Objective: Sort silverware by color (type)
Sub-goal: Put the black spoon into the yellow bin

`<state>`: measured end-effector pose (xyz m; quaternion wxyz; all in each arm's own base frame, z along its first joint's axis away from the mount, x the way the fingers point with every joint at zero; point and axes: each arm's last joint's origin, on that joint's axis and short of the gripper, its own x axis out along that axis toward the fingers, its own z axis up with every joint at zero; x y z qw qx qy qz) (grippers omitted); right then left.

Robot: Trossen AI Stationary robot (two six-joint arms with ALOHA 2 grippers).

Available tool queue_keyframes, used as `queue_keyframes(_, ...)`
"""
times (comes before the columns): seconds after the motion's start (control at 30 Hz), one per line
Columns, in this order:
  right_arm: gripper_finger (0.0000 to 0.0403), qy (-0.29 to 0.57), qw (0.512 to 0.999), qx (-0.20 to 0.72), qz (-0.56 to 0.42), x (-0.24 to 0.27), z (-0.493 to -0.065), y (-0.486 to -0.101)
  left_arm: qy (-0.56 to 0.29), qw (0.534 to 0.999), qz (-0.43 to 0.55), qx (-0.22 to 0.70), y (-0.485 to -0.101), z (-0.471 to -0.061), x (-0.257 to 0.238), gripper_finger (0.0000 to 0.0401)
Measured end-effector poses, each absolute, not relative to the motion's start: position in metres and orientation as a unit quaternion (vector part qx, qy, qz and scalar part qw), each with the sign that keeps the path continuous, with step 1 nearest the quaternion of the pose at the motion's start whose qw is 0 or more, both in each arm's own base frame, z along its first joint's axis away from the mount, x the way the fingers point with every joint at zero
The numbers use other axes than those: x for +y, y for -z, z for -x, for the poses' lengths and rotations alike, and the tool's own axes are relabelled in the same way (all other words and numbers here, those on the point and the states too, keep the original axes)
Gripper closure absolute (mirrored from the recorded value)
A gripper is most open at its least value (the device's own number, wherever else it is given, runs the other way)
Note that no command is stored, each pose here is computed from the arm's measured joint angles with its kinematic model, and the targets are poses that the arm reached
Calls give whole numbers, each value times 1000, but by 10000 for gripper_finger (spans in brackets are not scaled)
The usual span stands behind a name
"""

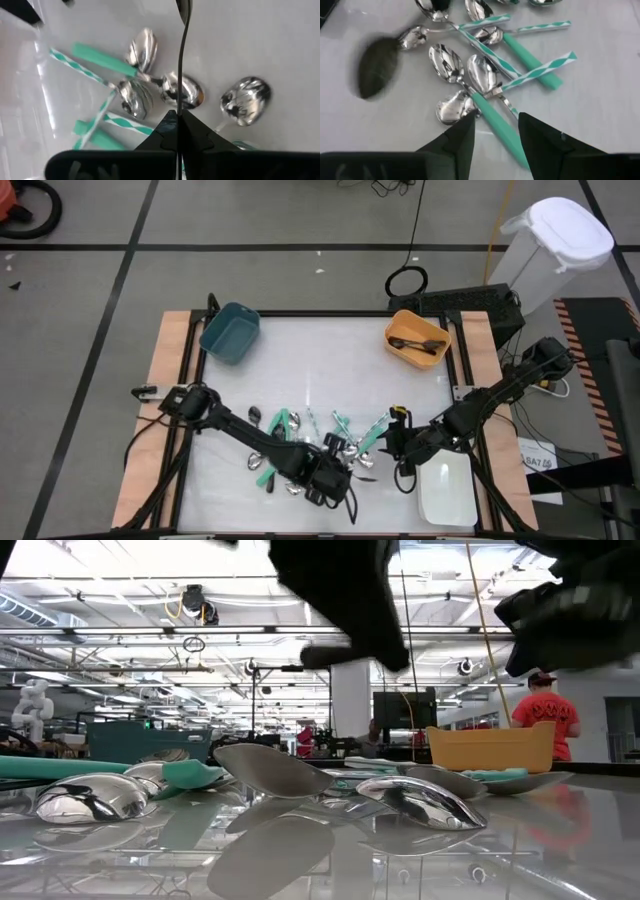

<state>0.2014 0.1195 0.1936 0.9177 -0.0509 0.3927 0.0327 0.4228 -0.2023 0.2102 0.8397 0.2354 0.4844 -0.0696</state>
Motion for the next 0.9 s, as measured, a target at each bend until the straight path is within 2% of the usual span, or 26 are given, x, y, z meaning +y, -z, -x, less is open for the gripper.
queue_keyframes(0.27,255,-53,932,355,50,127,-209,-196,103,881,-253,387,-263,-414,-211,400)
queue_keyframes(0.5,255,-86,947,299,74,141,-224,-192,132,901,-265,317,-277,-419,-218,400)
queue_keyframes(0.73,255,-98,951,278,94,143,-227,-193,138,914,-256,282,-266,-425,-219,400)
queue_keyframes(0.9,255,-100,950,279,95,144,-226,-192,131,919,-247,278,-241,-425,-213,400)
